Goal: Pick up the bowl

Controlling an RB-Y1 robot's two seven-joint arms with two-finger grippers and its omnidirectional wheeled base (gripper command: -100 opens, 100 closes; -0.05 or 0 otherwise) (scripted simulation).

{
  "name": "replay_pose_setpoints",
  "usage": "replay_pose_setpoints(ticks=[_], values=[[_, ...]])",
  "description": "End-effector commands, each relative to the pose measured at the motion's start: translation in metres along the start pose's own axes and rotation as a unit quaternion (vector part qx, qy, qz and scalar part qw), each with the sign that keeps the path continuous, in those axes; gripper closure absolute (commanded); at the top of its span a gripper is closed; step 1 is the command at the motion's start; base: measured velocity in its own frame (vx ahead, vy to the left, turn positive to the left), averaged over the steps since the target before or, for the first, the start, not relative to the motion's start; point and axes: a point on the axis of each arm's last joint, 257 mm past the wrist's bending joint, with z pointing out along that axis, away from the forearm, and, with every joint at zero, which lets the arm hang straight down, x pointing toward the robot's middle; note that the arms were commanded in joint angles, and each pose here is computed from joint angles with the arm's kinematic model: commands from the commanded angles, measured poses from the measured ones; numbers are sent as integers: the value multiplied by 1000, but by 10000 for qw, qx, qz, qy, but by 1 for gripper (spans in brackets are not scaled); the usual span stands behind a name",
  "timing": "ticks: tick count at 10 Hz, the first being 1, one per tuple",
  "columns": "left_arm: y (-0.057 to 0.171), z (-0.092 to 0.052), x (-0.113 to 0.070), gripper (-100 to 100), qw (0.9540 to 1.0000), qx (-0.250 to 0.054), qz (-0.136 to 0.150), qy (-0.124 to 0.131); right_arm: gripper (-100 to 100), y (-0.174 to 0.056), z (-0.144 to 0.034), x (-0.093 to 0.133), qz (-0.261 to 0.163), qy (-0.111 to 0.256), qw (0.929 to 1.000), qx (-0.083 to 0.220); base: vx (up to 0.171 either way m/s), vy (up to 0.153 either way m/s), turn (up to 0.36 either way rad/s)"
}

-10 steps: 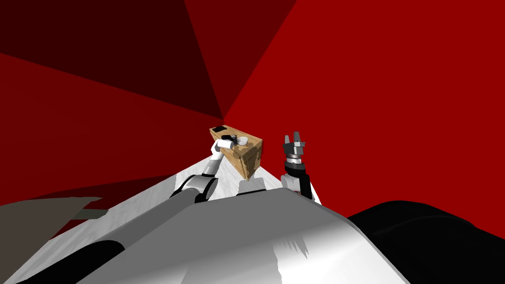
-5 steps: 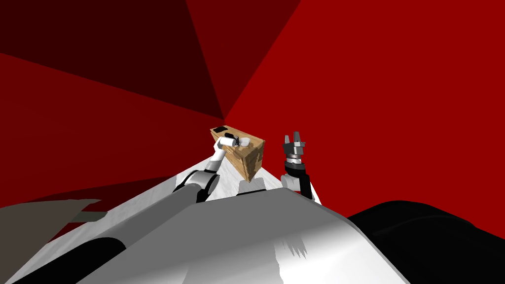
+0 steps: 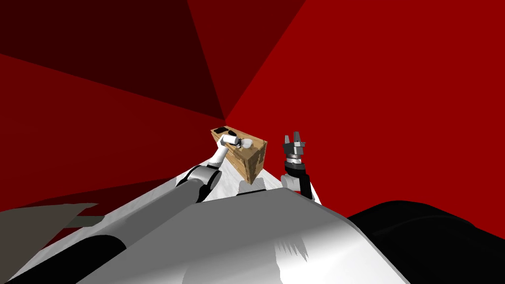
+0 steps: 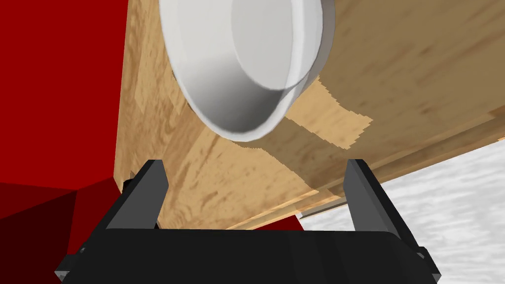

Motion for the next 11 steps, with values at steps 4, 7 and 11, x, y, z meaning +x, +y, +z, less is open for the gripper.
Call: replay_pose_setpoints(ticks=[4,7,11], values=[[25,-2,15,-100,9981,-610,80,8,0,0,0,0,1,0,10000,0,66,37,-5],[47,-5,37,-100,9932,-1143,193,95,0,0,0,0,1,0,10000,0,82,43,-12],[72,-9,58,-100,9860,-1628,302,186,0,0,0,0,1,0,10000,-1,78,24,-14]])
